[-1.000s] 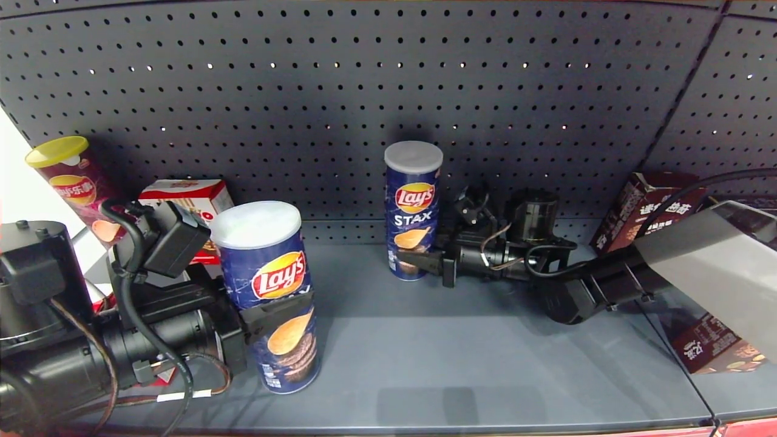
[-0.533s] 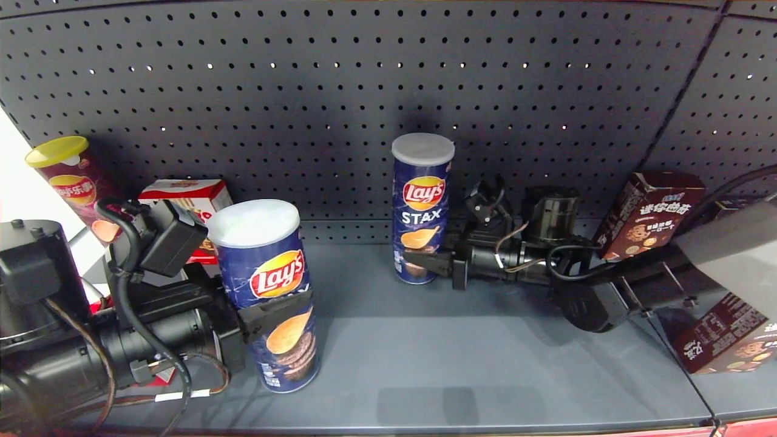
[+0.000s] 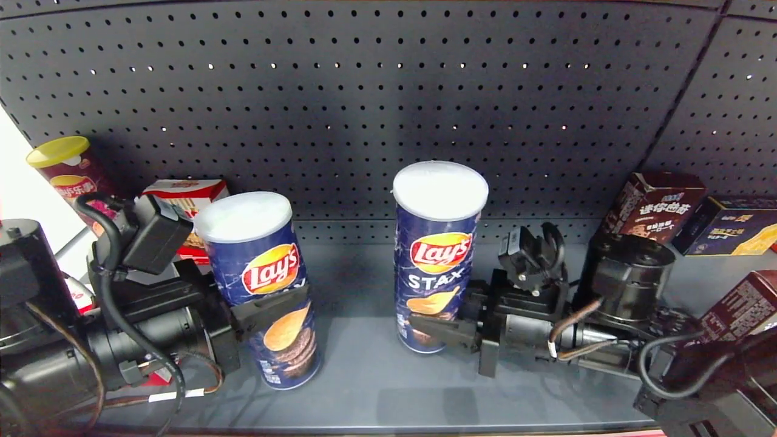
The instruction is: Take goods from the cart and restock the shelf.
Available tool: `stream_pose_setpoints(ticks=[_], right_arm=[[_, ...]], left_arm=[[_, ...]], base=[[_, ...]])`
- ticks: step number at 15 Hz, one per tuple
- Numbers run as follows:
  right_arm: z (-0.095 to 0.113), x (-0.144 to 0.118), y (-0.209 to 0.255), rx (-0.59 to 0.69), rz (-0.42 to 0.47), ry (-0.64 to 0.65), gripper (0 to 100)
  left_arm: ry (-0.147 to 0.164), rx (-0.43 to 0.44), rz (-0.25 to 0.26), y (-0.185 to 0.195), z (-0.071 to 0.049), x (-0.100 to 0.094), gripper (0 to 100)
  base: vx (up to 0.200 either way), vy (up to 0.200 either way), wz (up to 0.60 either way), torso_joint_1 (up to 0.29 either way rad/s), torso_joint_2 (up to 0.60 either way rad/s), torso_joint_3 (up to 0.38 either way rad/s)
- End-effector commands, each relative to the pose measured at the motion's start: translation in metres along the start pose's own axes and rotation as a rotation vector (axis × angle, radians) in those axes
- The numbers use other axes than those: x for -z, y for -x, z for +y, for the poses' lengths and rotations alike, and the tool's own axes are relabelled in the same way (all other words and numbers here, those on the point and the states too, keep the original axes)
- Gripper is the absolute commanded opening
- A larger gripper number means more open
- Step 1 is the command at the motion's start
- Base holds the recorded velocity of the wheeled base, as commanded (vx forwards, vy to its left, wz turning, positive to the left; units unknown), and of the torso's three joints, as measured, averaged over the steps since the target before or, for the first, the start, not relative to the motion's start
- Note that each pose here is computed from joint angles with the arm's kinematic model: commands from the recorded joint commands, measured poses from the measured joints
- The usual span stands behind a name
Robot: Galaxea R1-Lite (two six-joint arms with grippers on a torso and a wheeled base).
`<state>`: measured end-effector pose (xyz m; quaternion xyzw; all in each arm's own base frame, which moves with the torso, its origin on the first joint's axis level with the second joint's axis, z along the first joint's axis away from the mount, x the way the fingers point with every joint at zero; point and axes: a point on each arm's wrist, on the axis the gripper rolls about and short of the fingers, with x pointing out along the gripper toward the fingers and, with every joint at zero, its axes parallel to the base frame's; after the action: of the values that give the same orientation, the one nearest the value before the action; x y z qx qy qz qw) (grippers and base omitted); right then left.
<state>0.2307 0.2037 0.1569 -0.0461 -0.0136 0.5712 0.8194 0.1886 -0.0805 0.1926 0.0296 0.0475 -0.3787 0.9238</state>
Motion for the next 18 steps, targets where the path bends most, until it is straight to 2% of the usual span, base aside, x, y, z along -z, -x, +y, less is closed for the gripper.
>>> stream_pose_setpoints(ticks=[1, 6, 8, 18], right_arm=[[0.017, 0.003, 0.011, -0.021, 0.000, -0.003, 0], [0.031, 0.016, 0.019, -0.049, 0.037, -0.025, 0], [0.033, 0.024, 0.022, -0.049, 0.066, -0.041, 0], [0.017, 0.038, 0.019, -0.003, 0.092, -0.059, 0]], left_arm=[[0.001, -0.004, -0.015, 0.000, 0.000, -0.002, 0], [0.007, -0.013, -0.017, 0.000, 0.001, -0.003, 0], [0.006, -0.032, -0.024, 0.001, 0.006, -0.005, 0], [0.006, -0.035, -0.023, 0.000, 0.007, -0.005, 0]], base=[[0.000, 0.000, 0.00, 0.000, 0.00, 0.000], [0.000, 0.000, 0.00, 0.000, 0.00, 0.000], [0.000, 0.000, 0.00, 0.000, 0.00, 0.000], [0.000, 0.000, 0.00, 0.000, 0.00, 0.000]])
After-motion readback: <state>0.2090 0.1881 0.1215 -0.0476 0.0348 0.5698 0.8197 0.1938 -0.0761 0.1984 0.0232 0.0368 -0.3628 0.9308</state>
